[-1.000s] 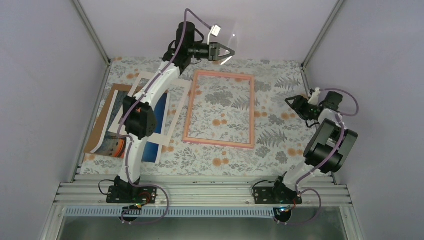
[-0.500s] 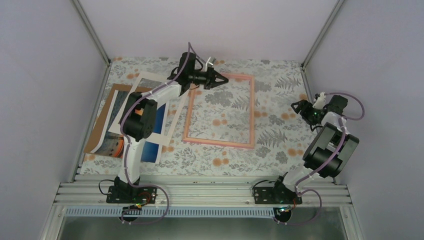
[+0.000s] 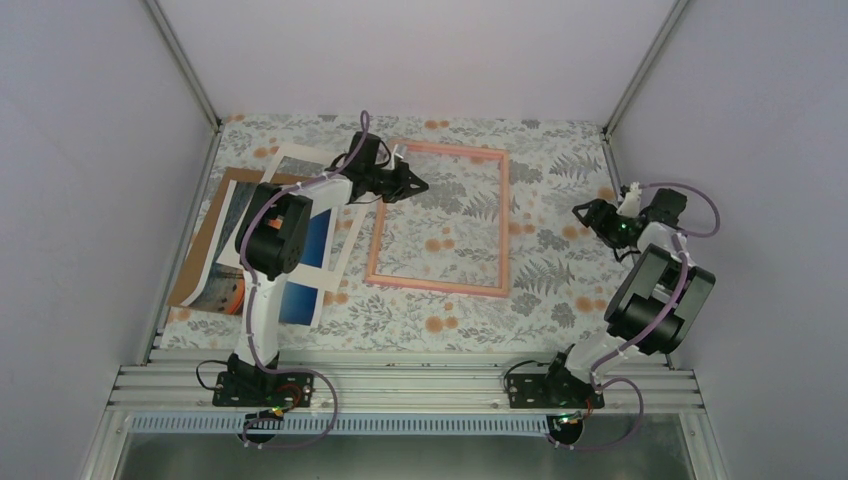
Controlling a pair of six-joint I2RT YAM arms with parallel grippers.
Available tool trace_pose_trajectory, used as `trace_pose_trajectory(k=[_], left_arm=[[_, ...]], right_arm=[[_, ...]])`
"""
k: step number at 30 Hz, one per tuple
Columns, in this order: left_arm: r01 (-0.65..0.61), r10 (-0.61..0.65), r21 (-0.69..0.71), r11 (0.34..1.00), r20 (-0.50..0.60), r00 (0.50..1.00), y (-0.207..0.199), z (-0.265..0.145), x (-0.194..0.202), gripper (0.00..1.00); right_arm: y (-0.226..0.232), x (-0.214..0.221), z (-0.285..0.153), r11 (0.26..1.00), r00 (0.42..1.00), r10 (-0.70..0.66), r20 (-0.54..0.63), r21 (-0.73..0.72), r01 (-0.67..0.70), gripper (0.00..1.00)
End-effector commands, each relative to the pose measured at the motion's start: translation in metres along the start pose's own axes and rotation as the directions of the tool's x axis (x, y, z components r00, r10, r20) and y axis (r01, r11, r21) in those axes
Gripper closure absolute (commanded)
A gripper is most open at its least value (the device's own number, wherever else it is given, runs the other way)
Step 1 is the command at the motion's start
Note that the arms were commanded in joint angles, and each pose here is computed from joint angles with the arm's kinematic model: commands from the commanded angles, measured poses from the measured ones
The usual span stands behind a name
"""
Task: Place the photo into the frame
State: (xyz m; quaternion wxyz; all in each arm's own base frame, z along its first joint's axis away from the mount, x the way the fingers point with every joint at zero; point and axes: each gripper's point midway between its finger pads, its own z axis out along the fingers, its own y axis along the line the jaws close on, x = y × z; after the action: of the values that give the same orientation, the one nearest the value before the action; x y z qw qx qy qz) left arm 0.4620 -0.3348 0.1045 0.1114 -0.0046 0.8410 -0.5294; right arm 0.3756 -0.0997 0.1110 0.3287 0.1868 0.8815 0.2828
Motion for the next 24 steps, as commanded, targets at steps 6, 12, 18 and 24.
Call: trace_pose_trajectory(k=[6, 12, 18, 24], left_arm=[[0.019, -0.014, -0.092, 0.996, 0.052, 0.999, 0.041, 0.001, -0.007, 0.98], [0.033, -0.026, -0.111, 0.993, 0.065, 0.998, 0.049, 0.002, -0.008, 0.98], [0.045, -0.035, -0.144, 0.989, 0.069, 0.997, 0.061, 0.001, -0.009, 0.98], [0.042, -0.031, -0.166, 0.985, 0.07, 0.997, 0.069, 0.0, -0.011, 0.97]], right_arm=[[0.026, 0.014, 0.016, 0.994, 0.997, -0.069, -0.045, -0.086, 0.065, 0.23], [0.035, 0.019, 0.021, 0.991, 0.994, -0.094, -0.056, -0.102, 0.088, 0.23], [0.04, 0.02, 0.023, 0.989, 0.992, -0.109, -0.061, -0.108, 0.102, 0.23], [0.043, 0.019, 0.024, 0.988, 0.991, -0.119, -0.063, -0.11, 0.112, 0.22]])
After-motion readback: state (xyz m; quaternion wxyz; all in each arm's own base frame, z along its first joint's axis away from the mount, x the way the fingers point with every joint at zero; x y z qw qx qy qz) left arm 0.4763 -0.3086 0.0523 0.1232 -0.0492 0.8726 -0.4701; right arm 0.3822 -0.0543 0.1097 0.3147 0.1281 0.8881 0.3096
